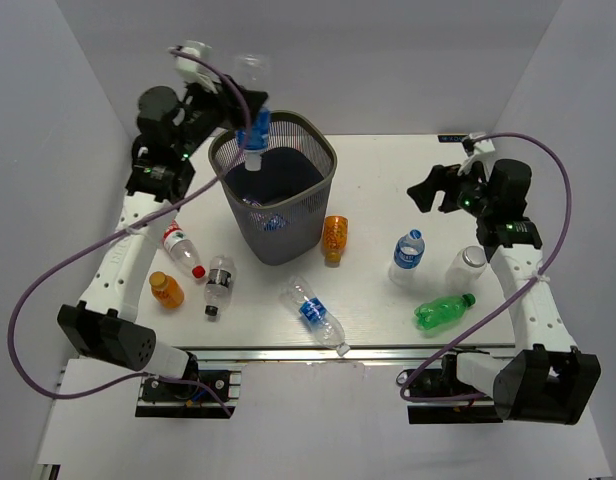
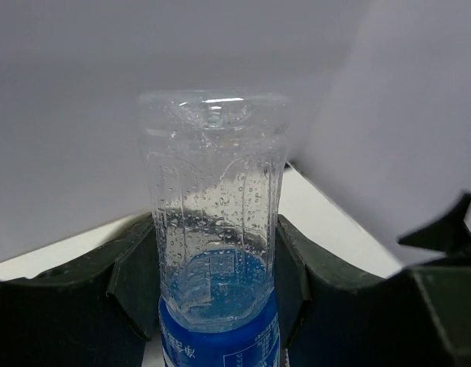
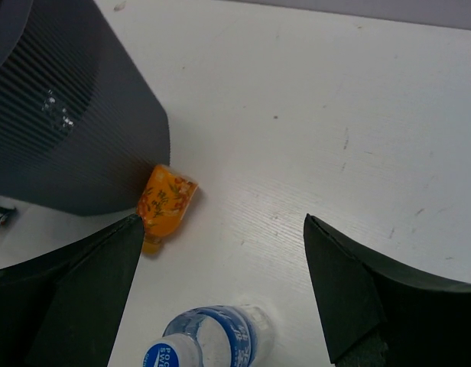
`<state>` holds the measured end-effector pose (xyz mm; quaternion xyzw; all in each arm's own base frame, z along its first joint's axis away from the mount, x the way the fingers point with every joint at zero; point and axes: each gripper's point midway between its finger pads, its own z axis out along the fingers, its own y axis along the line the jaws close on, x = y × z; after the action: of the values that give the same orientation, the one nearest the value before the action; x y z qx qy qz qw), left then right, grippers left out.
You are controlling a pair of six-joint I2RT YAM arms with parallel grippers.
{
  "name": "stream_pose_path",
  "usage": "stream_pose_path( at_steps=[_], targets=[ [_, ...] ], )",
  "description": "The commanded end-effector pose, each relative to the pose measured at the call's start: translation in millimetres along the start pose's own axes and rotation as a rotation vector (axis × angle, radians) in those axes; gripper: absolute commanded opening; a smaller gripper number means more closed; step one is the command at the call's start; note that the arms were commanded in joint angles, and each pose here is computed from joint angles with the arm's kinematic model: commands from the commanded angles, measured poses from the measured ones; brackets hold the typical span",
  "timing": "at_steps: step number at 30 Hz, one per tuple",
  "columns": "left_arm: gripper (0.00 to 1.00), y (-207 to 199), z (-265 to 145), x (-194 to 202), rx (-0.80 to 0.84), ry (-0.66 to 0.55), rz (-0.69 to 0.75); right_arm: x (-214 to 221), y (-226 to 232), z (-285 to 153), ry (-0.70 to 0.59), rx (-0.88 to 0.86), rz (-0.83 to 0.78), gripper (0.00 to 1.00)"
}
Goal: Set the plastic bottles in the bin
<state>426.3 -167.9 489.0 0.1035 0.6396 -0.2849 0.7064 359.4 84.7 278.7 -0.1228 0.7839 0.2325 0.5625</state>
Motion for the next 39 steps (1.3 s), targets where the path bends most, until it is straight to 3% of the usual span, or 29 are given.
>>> stream_pose_path(
  at_steps=[1,4,8,9,19,26,29,31,32,38,39],
  targets=[
    [0.5,-28.4,6.3,23.9,0.137,0.037,0.082,-5.4,24.6,3.3,0.019,-0.099,-0.069,0.89],
    [0.5,-20.7,9.0,56.3,0.126,0.09,0.079,-1.5,33.4,4.1,0.028,-0.118,-0.075,0.89],
    [0.84,-19.0,5.3,86.7,0.126,0.138,0.058,2.6,34.9,1.6,0.053,-0.1,-0.117,0.89],
    [0.98,-18.0,4.6,90.3,0.121,0.145,0.047,1.3,35.3,0.2,0.056,-0.092,-0.122,0.89],
    [0.98,-1.6,9.3,61.2,-0.017,0.092,0.011,25.7,39.7,-7.7,0.152,0.077,-0.149,0.89],
    [0.98,52.4,13.1,40.9,-0.252,0.082,-0.031,44.0,39.1,-13.6,0.181,0.179,-0.122,0.89],
    [0.98,101.1,-3.1,43.5,-0.322,0.059,-0.108,58.7,37.0,-13.5,0.19,0.173,-0.132,0.89],
    [0.98,139.3,-25.7,41.2,-0.421,0.022,-0.161,66.7,36.3,-13.5,0.194,0.168,-0.134,0.89],
    [0.98,159.3,-37.3,58.2,-0.514,0.031,-0.171,67.4,35.1,-13.5,0.191,0.174,-0.136,0.89],
    [0.98,193.0,-92.2,93.1,-0.711,-0.01,-0.245,74.2,24.4,-8.5,0.169,0.227,-0.115,0.89],
    [0.98,195.4,-98.0,98.6,-0.737,-0.006,-0.252,74.2,24.4,-7.6,0.163,0.227,-0.111,0.84]
  ],
)
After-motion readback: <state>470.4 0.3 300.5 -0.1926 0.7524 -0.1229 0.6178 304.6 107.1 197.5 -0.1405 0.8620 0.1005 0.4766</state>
